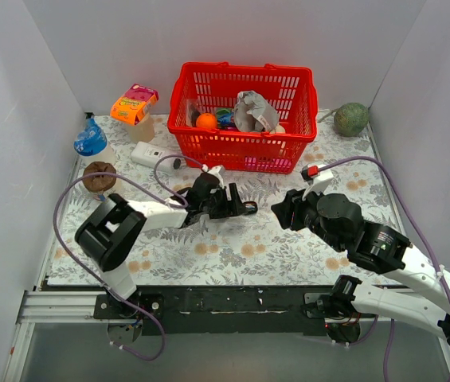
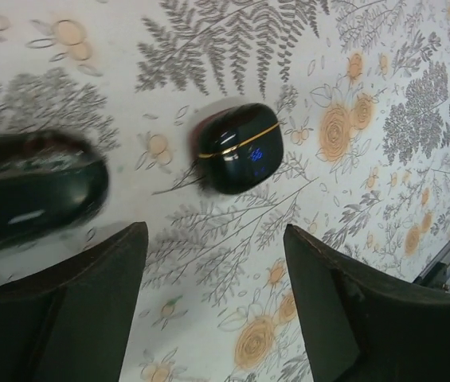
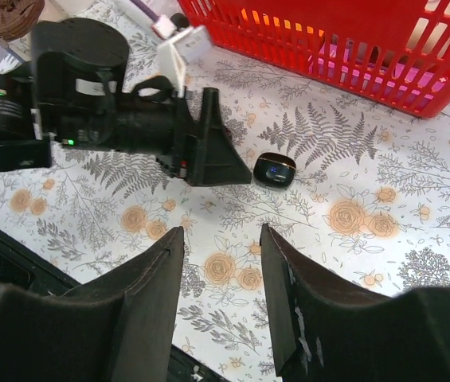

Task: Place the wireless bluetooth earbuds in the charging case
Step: Reset both arms

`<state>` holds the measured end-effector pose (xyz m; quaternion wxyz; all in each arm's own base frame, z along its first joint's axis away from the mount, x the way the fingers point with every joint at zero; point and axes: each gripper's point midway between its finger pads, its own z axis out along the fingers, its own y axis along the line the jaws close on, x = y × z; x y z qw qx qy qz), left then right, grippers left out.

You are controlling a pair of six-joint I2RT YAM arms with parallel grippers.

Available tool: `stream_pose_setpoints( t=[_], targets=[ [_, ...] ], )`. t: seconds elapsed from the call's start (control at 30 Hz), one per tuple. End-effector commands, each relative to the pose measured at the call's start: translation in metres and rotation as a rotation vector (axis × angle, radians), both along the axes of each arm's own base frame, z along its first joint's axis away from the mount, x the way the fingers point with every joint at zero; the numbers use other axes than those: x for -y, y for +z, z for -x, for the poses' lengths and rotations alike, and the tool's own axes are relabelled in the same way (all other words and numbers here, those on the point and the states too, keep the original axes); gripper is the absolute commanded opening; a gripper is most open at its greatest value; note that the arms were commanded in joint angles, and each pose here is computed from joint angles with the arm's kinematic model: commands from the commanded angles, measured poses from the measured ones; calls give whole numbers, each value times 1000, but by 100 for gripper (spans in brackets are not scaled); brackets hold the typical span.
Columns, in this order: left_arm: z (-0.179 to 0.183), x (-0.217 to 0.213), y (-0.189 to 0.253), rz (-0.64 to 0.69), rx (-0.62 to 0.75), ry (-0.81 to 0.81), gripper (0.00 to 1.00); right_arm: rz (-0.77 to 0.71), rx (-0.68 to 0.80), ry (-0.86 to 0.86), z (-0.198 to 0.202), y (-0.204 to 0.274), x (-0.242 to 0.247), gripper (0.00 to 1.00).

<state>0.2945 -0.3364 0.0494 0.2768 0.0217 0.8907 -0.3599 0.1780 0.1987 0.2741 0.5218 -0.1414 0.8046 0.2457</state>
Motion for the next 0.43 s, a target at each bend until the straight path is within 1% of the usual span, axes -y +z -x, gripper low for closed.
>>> stream_pose_setpoints(
  t=[0.0, 0.03, 0.07, 0.1, 0.13, 0.17, 0.2, 0.23, 0.27, 0.3, 0.4],
  targets=[
    [2, -43, 28, -86, 55, 93, 71, -31, 7, -3, 0, 2, -2, 51],
    [4, -50, 31, -99, 66, 107, 74, -30, 8, -6, -1, 2, -2, 52],
    [3, -56, 54, -77, 109, 136, 77, -24, 11, -6, -2, 1, -2, 52],
    [4, -67, 56, -111, 111, 175, 79, -15, 9, -9, -2, -1, -2, 52],
    [-2, -78, 64, -124, 142, 237, 84, -9, 10, -15, -3, -3, -1, 52],
    [-3, -85, 88, -86, 184, 297, 90, -3, 13, -17, -4, -4, -1, 52],
    [-4, -93, 94, -81, 195, 355, 98, 4, 9, -19, -5, -6, -2, 52],
    [-8, -106, 100, -80, 210, 437, 98, 9, 9, -21, -6, -8, -2, 52],
    [-5, -109, 103, -64, 187, 465, 98, 14, 9, -22, -6, -10, -2, 52],
    [-3, -110, 112, -46, 204, 469, 98, 12, 9, -22, -7, -10, -4, 52],
    [0, -109, 122, -47, 187, 463, 98, 17, 12, -22, -9, -11, -7, 53]
  ],
)
